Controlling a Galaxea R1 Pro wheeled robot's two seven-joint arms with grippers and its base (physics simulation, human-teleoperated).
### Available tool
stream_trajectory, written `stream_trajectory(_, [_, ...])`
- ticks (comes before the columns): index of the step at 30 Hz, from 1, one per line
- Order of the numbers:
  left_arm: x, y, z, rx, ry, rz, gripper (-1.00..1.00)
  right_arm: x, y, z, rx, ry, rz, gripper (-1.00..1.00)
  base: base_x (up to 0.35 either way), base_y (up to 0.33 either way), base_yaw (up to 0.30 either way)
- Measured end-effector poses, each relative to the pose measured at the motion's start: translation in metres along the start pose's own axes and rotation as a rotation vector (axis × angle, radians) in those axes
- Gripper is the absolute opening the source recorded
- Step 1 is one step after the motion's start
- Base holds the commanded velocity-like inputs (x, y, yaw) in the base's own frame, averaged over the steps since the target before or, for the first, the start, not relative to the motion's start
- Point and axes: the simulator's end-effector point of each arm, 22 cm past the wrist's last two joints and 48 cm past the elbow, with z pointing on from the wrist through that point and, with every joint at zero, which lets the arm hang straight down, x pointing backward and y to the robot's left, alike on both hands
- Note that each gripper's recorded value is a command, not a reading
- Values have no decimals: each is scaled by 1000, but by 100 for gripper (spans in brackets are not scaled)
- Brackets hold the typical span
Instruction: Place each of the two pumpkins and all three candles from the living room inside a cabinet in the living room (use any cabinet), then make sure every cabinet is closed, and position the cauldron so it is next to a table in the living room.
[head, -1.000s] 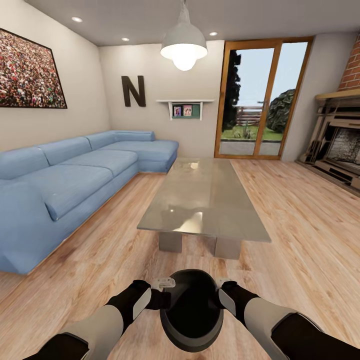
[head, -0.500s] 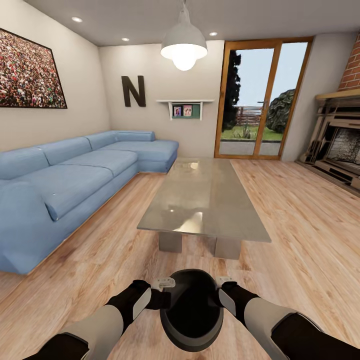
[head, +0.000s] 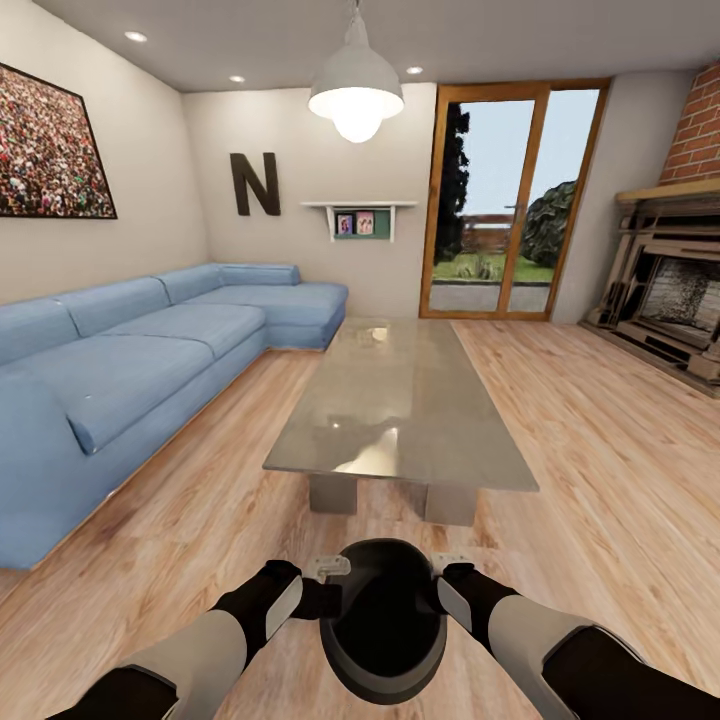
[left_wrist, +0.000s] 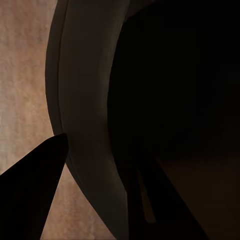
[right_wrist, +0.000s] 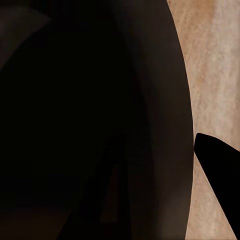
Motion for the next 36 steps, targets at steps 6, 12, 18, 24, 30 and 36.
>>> stream_trajectory(6, [0,0,0,0,1,-1,-100,0,0,0,0,0,0,-100,71,1,-1])
stream_trajectory(12, [0,0,0,0,-1,0,-100,0,0,0,0,-1,-1,-100,286,0,0])
stream_trajectory(18, [0,0,0,0,0,0,-100,0,0,0,0,0,0,-100,26,0,0])
stream_trajectory(24, [0,0,0,0,0,-1,-100,0,0,0,0,0,1,-100,118,0,0])
stream_trajectory(30, [0,0,0,0,-1,1,-100,0,0,0,0,0,-1,-100,285,0,0])
stream_trajectory(36, [0,0,0,-1,-1,2,-100,0,0,0,0,0,2,-100,41,0,-129])
